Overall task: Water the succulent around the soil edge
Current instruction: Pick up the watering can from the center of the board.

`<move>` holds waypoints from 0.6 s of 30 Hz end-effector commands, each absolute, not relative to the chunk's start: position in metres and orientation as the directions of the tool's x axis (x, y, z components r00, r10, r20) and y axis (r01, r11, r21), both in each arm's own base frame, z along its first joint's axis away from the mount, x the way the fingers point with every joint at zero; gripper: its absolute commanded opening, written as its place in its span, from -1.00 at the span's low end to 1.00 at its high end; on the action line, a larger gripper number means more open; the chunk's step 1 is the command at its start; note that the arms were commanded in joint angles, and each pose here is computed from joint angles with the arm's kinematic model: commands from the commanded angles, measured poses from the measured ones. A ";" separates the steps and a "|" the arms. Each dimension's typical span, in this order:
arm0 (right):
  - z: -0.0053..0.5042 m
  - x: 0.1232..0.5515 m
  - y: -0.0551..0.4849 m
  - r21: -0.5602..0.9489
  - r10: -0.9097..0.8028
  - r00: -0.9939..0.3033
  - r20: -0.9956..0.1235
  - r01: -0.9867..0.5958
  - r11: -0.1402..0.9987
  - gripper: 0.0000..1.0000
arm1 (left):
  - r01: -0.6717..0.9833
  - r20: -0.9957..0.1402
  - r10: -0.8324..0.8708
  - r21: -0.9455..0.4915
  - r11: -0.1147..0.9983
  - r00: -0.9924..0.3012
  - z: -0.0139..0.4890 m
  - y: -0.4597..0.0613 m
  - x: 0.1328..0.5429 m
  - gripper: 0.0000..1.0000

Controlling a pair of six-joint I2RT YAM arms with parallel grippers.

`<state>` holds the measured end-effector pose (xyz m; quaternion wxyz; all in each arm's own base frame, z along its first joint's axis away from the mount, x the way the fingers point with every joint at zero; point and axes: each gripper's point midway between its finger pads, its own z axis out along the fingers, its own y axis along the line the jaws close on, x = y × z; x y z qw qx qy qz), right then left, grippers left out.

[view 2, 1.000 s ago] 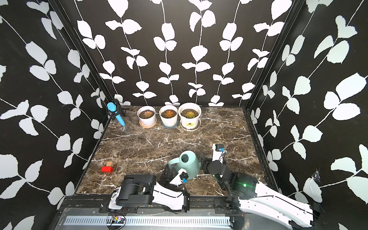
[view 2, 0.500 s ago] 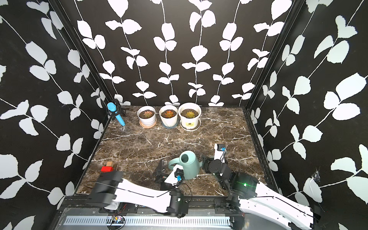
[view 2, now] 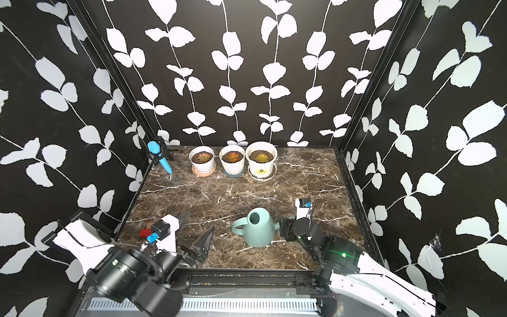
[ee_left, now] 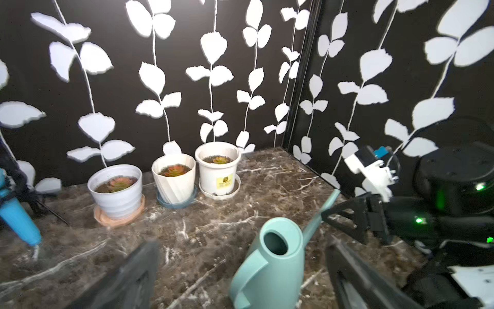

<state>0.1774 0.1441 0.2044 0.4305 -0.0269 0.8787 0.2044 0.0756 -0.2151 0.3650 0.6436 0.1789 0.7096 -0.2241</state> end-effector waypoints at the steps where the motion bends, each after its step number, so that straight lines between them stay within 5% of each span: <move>1: 0.208 0.176 0.148 0.325 0.098 -0.646 -0.757 -0.243 0.914 0.46 | 0.813 -0.999 0.004 -0.030 0.582 -0.040 0.386 -0.301 0.024 0.88; 6: 0.214 0.174 0.148 0.344 0.112 -0.649 -0.752 -0.242 0.907 0.43 | 0.924 -0.986 0.127 0.146 0.354 0.108 0.412 -0.361 -0.007 0.97; 10: 0.222 0.172 0.142 0.357 0.133 -0.636 -0.760 -0.237 0.904 0.42 | 0.988 -0.989 0.143 0.048 0.146 0.027 0.415 -0.380 -0.004 0.97; 15: 0.234 0.168 0.128 0.358 0.151 -0.617 -0.772 -0.225 0.906 0.41 | 0.953 -0.994 -0.028 -0.111 0.282 -0.108 0.391 -0.322 0.050 0.97; 18: 0.235 0.166 0.119 0.354 0.159 -0.606 -0.779 -0.217 0.910 0.42 | 0.918 -0.991 0.051 -0.092 0.386 -0.121 0.339 -0.280 0.070 0.96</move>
